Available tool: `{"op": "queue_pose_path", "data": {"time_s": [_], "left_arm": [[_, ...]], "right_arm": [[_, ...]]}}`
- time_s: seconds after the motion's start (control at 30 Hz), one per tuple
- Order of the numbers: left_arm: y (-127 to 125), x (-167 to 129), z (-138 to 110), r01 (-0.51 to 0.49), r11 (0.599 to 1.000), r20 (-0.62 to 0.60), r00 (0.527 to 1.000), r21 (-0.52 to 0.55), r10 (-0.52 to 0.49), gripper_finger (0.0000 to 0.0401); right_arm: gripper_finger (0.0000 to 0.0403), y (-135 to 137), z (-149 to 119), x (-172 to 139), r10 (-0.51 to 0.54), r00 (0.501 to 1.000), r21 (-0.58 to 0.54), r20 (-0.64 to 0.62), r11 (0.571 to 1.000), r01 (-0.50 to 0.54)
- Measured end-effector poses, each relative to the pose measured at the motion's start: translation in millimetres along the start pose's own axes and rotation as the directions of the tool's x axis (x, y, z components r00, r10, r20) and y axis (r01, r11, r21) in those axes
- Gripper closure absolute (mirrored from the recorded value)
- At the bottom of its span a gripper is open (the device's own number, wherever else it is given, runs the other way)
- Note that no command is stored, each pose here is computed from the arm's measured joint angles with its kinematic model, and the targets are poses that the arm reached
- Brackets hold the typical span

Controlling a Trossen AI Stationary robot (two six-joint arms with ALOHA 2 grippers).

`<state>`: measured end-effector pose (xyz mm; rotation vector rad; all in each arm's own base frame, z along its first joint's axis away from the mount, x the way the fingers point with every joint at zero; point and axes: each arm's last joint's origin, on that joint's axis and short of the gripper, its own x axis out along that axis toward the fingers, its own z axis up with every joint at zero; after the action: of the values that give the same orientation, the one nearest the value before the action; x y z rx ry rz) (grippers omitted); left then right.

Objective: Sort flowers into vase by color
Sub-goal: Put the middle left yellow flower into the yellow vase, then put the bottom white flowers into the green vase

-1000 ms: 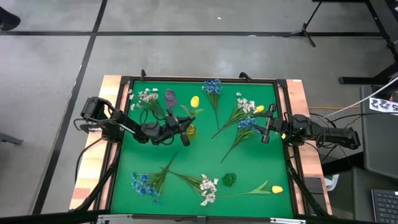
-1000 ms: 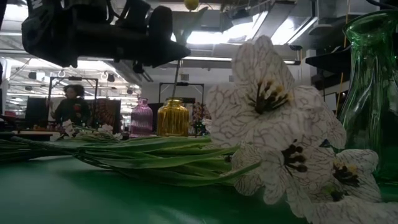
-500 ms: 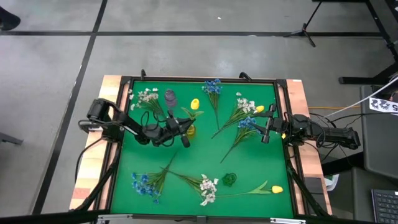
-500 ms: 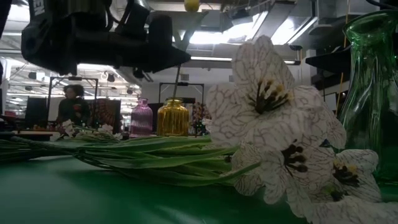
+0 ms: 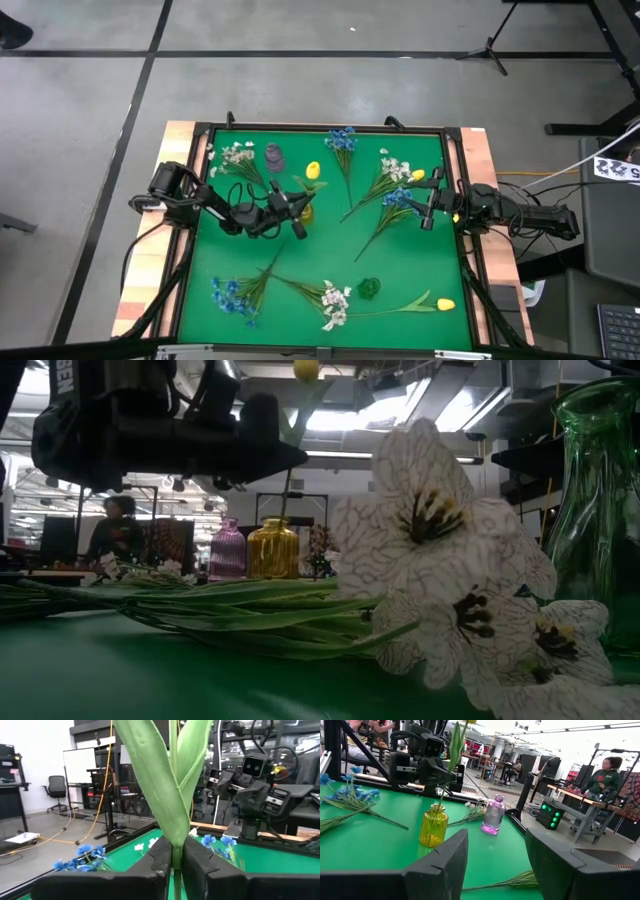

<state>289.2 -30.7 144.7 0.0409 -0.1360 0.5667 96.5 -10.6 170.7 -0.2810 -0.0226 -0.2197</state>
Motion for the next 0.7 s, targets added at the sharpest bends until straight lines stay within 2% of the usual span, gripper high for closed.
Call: {"op": "queue_pose_path", "data": {"time_s": [0.17, 0.53, 0.7], "left_arm": [[1.3, 0.3, -1.4, -0.030, 0.999, -0.013, 0.999, 0.017, 0.031, 0.0340], [-1.1, -1.8, -2.6, -0.024, 0.983, -0.028, 0.999, 0.183, 0.030, 0.0241], [-4.7, -8.0, 1.2, -0.102, 0.953, -0.039, 0.992, 0.284, 0.117, 0.0202]], "right_arm": [[0.0205, 0.0, 0.0, 0.0, 0.000, 1.000, 0.000, 0.000, 1.000, 0.000], [0.0205, 0.0, 0.0, 0.0, 0.001, 1.000, -0.007, 0.000, 1.000, -0.001], [0.0205, 0.0, 0.0, 0.0, 0.001, 1.000, -0.008, 0.000, 1.000, -0.001]]}}
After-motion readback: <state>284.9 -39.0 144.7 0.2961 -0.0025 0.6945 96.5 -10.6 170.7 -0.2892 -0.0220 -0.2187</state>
